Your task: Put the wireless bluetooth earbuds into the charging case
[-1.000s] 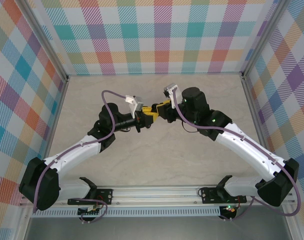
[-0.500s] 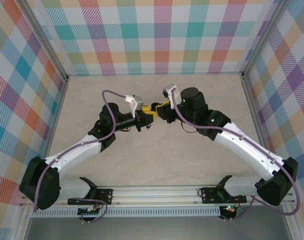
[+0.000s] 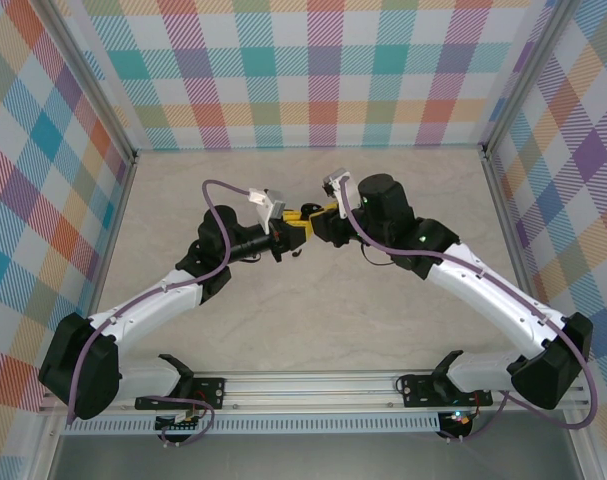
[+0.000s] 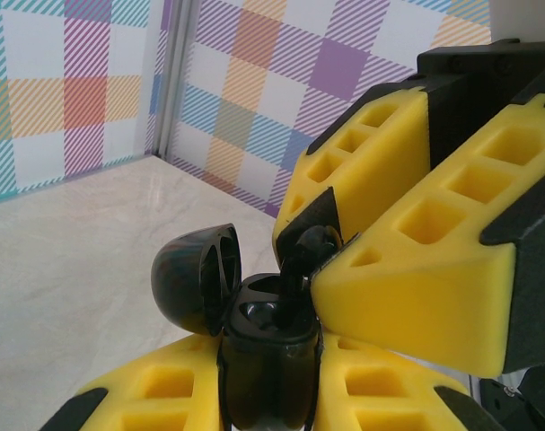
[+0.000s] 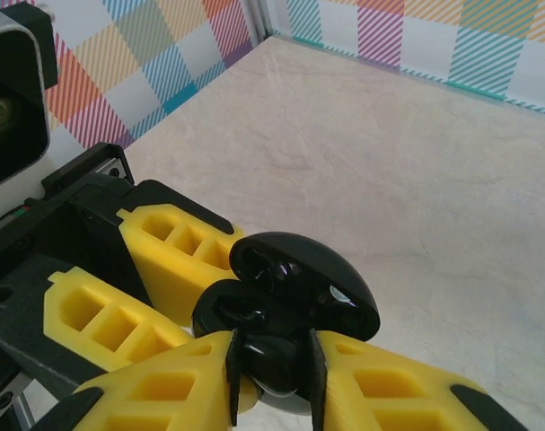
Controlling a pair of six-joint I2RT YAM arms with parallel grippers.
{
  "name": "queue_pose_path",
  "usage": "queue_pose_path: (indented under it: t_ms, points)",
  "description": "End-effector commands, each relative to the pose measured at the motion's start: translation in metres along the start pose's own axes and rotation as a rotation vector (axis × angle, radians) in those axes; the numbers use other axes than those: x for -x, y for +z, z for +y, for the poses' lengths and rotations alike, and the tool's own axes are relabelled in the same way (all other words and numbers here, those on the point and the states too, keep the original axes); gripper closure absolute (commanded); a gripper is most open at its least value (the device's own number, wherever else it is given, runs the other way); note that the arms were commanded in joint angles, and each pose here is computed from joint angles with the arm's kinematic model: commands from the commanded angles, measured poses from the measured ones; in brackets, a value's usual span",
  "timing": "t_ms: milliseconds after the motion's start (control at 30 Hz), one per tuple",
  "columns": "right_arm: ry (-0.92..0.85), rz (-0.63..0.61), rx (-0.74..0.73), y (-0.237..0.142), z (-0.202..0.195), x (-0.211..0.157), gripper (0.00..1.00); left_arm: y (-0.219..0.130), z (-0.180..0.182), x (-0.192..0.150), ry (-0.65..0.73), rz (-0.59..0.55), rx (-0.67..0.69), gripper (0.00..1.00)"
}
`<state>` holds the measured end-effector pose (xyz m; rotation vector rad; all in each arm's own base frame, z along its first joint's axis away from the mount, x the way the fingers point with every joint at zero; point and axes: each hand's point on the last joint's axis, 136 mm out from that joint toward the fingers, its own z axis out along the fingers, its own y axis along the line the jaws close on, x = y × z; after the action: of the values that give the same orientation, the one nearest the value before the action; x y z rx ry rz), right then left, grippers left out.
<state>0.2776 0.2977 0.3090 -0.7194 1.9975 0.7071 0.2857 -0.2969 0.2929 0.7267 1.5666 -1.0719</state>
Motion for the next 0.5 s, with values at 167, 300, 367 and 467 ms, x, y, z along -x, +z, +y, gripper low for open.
queue_pose_path:
  t_ms: [167,300,367,467]
  points:
    - [0.023,-0.001,0.031,-0.005,0.009,0.011,0.60,0.004,-0.012,0.024,0.034,-0.060,-0.047,1.00]
    - [0.030,-0.025,0.025,-0.014,0.010,0.018,0.52,0.005,-0.011,0.019,0.030,-0.049,-0.043,1.00]
    - [0.034,-0.034,0.014,-0.017,0.009,0.020,0.48,0.005,-0.010,0.018,0.028,-0.046,-0.043,1.00]
    - [0.044,-0.037,-0.012,-0.021,0.005,0.022,0.45,0.005,-0.010,0.017,0.029,-0.044,-0.043,1.00]
